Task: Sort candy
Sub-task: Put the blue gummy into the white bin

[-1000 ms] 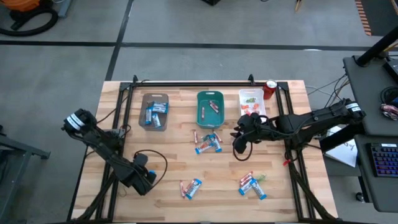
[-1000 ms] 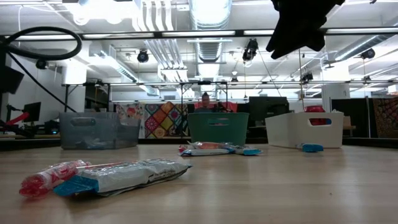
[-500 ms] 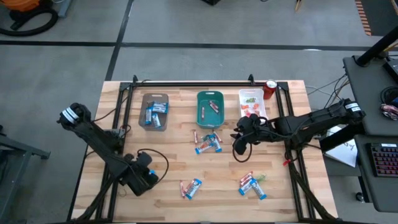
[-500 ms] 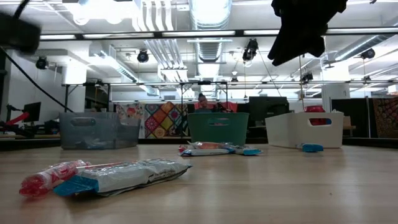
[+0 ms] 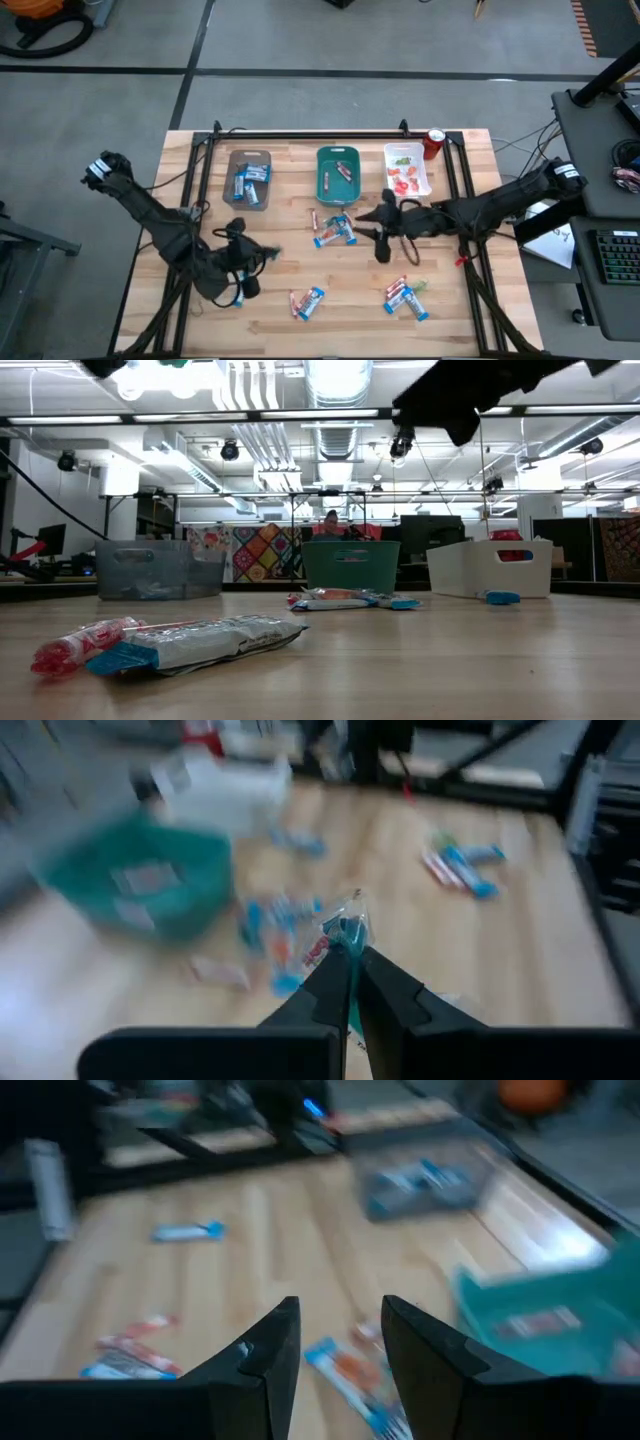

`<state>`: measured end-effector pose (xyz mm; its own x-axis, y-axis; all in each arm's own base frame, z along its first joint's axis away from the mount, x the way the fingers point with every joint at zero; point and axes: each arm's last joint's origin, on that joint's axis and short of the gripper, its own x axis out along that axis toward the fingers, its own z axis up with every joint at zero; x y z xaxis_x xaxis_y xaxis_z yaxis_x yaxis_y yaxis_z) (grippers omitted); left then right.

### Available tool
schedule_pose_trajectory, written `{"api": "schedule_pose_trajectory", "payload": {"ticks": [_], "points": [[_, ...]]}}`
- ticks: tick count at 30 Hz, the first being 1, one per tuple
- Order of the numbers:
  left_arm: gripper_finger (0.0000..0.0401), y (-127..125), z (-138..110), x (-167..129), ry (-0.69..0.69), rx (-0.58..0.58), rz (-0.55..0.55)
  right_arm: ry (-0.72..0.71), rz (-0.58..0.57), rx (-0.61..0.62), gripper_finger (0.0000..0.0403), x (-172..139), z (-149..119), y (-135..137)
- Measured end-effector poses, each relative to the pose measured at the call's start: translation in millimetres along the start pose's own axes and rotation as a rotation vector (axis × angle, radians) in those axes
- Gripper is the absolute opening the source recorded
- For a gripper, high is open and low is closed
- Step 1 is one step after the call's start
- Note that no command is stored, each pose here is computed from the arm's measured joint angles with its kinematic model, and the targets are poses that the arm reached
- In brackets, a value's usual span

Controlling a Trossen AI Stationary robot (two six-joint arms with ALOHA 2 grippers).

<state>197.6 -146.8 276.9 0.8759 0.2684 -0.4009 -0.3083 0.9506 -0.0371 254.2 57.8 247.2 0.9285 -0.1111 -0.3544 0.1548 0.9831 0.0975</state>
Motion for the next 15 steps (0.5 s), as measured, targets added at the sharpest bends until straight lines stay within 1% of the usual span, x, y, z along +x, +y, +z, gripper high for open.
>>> {"api": "schedule_pose_trajectory", "payload": {"ticks": [2, 4, 6, 7, 10, 12, 13, 15], "points": [[0.0, -0.4, 9.6, 6.5, -0.072, 0.073, 0.031, -0.095, 0.058, -0.026, 0.0134, 0.7, -8.0, 4.9], [0.0, -1.5, 17.8, 15.4, -0.116, 0.136, 0.037, -0.184, 0.095, -0.043, 0.0134, 0.7, -15.4, 8.6], [0.0, -3.1, 24.2, 26.5, -0.142, 0.188, 0.01, -0.259, 0.118, -0.051, 0.0134, 2.9, -20.9, 11.9], [0.0, -4.0, 26.2, 32.1, -0.149, 0.212, -0.021, -0.282, 0.126, -0.054, 0.0134, 4.6, -23.8, 13.3], [0.0, -6.1, 29.5, 51.3, -0.167, 0.255, -0.139, -0.3, 0.137, -0.071, 0.0134, 13.0, -31.7, 18.5], [0.0, -7.0, 29.0, 64.3, -0.172, 0.261, -0.199, -0.287, 0.141, -0.085, 0.0134, 20.4, -35.0, 23.5], [0.0, -7.9, 28.1, 70.0, -0.175, 0.26, -0.21, -0.284, 0.143, -0.087, 0.0134, 24.9, -34.6, 26.3], [0.0, -8.5, 24.4, 81.8, -0.174, 0.256, -0.184, -0.274, 0.146, -0.087, 0.0134, 33.9, -34.1, 32.4]]}}
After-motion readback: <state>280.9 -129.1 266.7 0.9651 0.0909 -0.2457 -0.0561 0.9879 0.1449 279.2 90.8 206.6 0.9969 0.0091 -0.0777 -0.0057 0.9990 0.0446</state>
